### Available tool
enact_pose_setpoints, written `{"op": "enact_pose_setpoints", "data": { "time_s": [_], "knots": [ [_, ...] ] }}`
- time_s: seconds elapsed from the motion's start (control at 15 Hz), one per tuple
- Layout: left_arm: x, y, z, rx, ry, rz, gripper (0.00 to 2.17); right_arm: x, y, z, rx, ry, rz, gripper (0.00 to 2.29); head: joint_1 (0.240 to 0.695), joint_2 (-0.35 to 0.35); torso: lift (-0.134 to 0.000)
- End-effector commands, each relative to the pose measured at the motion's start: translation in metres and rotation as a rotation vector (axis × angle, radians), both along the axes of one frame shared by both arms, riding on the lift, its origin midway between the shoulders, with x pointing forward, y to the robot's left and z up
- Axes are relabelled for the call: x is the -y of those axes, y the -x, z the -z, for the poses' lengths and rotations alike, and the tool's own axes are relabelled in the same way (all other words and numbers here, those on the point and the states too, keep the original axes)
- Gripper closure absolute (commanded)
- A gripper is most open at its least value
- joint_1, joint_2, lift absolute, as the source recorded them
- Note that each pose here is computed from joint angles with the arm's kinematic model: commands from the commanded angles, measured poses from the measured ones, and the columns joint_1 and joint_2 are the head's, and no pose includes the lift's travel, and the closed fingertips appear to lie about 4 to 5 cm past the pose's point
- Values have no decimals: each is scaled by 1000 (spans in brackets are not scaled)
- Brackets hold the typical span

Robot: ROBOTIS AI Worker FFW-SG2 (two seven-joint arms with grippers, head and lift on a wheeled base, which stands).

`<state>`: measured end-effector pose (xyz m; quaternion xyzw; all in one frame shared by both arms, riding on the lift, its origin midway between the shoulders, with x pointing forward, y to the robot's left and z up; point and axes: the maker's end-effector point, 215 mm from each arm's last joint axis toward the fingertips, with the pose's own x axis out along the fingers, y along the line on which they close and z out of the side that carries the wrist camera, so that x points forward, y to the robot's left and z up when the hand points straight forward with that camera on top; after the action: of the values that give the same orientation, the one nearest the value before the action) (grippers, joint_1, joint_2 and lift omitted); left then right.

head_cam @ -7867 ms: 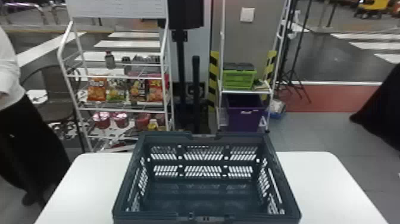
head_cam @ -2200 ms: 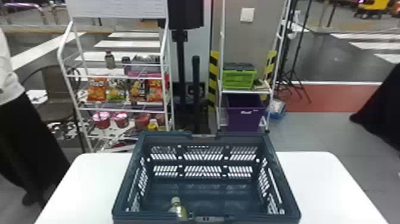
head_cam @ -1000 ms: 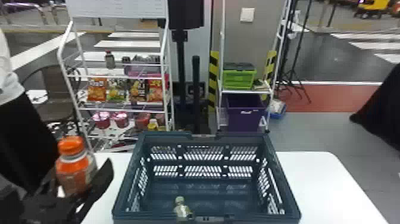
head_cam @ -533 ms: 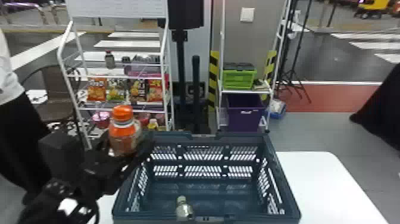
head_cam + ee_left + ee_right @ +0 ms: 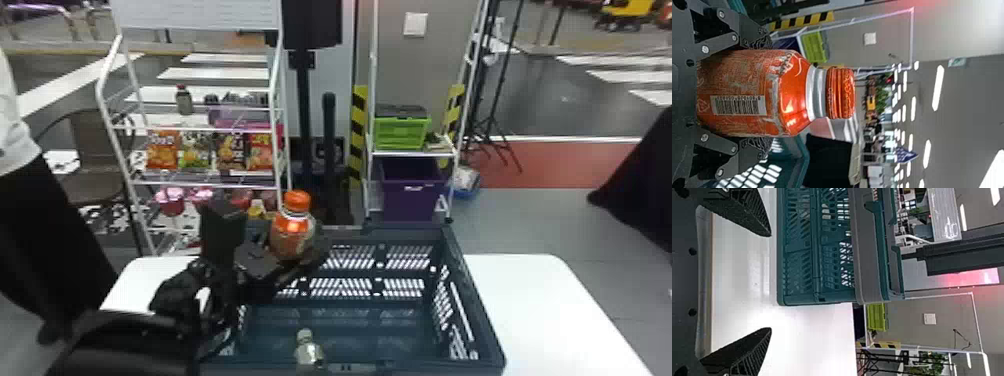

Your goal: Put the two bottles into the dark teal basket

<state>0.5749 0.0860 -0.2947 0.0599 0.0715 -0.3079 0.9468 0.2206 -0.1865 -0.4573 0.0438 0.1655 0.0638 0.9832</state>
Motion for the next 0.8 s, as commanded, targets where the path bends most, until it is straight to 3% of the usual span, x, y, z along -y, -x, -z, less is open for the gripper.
{"op": "enact_pose_setpoints", "data": {
  "time_s": [0.0,0.07,0.33,0.47,0.6,0.73],
  "knots": [
    [10,-10,27,-130,-46,29,2145,-1,7,3,-3,4,2,16,499,0,0],
    [15,-10,27,-145,-74,45,2145,-4,9,5,-8,1,1,16,499,0,0],
    [24,-5,42,-331,-164,105,2145,-12,16,11,-17,-4,-8,26,499,0,0],
    [21,-13,52,-381,-233,125,2145,-14,16,11,-15,-2,-8,26,499,0,0],
    [35,-8,67,-481,-302,186,2145,-15,18,11,-16,-1,-10,26,499,0,0],
    [33,-9,93,-544,-402,200,2145,-14,19,10,-11,-2,-7,26,499,0,0]
  ]
}}
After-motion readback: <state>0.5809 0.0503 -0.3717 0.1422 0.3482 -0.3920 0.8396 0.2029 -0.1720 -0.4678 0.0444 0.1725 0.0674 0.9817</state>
